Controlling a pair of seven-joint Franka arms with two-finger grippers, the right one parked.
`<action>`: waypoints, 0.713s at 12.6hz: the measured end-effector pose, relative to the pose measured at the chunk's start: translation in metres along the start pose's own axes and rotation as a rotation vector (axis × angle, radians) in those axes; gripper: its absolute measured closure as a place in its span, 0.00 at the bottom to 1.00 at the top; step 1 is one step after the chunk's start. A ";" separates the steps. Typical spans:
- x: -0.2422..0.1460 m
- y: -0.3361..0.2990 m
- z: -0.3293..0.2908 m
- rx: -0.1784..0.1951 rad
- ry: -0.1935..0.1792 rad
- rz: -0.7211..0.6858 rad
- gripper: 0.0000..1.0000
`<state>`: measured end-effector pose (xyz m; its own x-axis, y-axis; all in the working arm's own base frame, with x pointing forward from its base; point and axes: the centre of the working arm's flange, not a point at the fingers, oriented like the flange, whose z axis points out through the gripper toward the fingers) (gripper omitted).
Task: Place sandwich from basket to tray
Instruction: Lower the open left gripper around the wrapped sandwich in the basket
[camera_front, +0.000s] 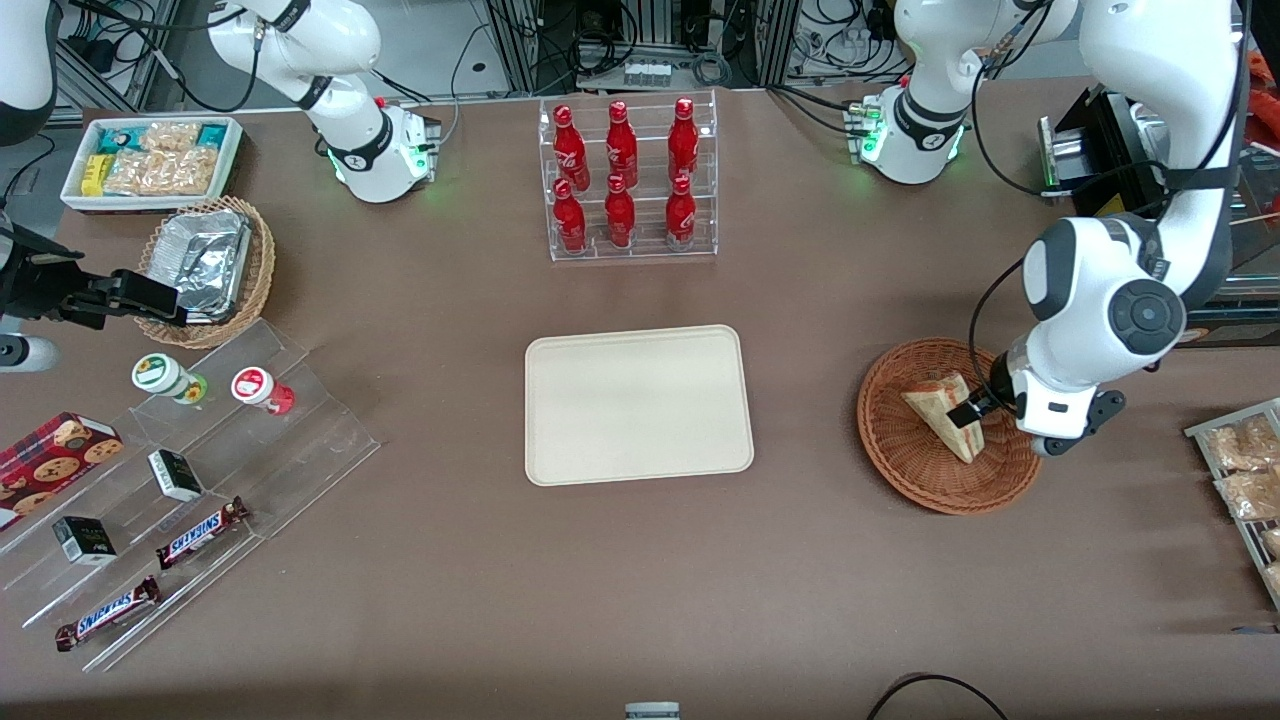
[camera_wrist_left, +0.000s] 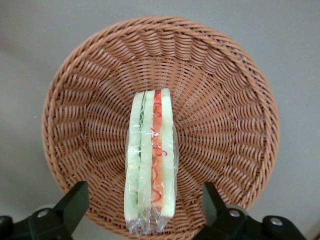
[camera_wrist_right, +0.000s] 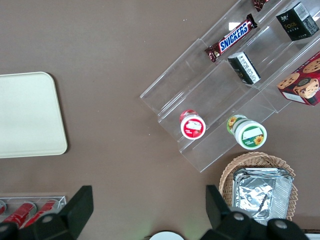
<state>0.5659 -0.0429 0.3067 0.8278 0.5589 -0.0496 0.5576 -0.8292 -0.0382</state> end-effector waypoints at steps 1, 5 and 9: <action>-0.005 -0.003 0.006 -0.002 0.002 -0.003 0.00; -0.012 -0.006 0.009 -0.010 0.012 -0.019 0.00; -0.022 0.000 0.017 -0.029 0.032 -0.039 0.00</action>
<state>0.5472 -0.0553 0.2906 0.8069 0.5904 -0.0164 0.5903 -0.8071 -0.0105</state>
